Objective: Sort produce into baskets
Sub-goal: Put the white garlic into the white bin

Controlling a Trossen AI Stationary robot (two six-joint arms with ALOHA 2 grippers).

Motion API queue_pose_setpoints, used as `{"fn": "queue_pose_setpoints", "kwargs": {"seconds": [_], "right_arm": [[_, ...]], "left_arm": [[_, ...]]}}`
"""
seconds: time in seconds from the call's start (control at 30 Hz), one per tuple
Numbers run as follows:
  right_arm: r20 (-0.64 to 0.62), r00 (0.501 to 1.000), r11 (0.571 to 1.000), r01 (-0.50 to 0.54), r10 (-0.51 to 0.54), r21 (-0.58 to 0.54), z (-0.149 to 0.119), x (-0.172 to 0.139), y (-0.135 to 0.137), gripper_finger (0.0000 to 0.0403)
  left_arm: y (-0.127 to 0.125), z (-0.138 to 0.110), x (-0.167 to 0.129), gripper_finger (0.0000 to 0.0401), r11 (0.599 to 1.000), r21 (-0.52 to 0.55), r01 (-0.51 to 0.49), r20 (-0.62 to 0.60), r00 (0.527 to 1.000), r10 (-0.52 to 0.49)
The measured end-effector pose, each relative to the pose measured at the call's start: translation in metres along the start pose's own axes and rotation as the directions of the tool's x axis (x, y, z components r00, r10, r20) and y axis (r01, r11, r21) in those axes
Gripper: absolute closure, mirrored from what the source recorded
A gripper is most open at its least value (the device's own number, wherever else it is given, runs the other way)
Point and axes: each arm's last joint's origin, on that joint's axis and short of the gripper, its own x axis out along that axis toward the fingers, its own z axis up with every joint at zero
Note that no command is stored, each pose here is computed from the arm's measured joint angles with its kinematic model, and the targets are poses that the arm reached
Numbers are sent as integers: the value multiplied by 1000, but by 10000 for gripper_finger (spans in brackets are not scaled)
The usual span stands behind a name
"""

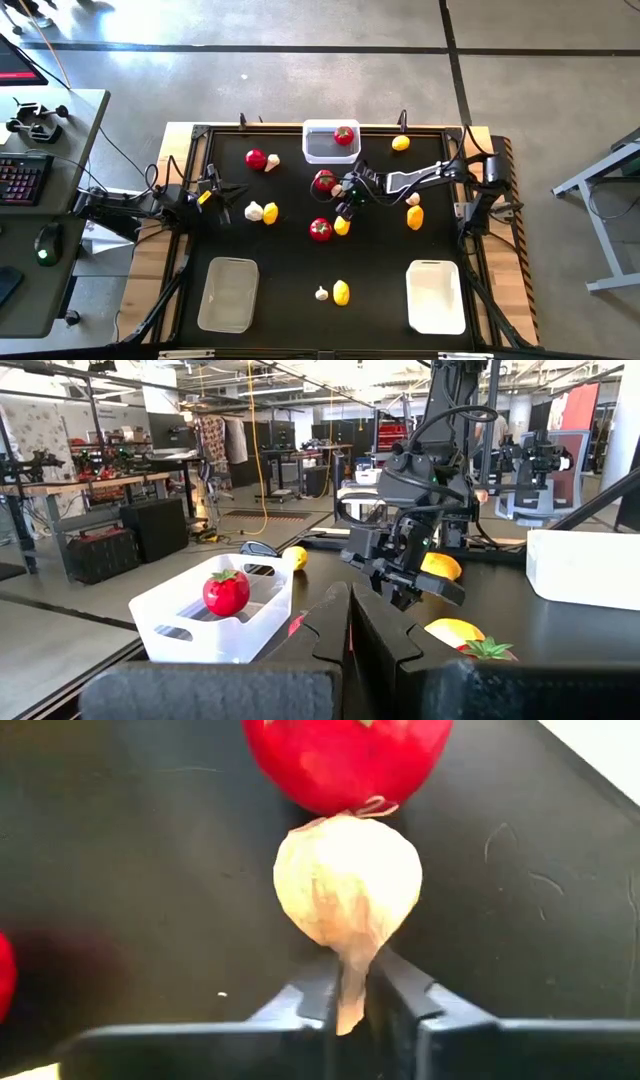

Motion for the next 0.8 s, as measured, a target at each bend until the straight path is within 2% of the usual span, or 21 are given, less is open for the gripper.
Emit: {"fn": "queue_pose_setpoints", "kwargs": {"seconds": [0.07,0.17,0.4,0.6,0.8], "right_arm": [[10,1000,1000,-10,10,-10,2,-5,0,395],[26,999,999,-42,42,-14,7,-19,2,389],[49,994,995,-92,93,-28,11,-78,9,398],[16,979,979,-205,206,-16,-9,-142,27,400],[-53,941,942,-331,334,49,-46,-200,47,400]], "left_arm": [[0,0,0,401,1000,-3,0,0,1000,0],[0,0,0,401,1000,-20,0,0,1000,0],[0,0,0,401,1000,-22,10,4,1000,-10],[0,5,0,401,1000,3,7,54,999,-8],[1,9,0,401,1000,18,1,92,996,-3]]}}
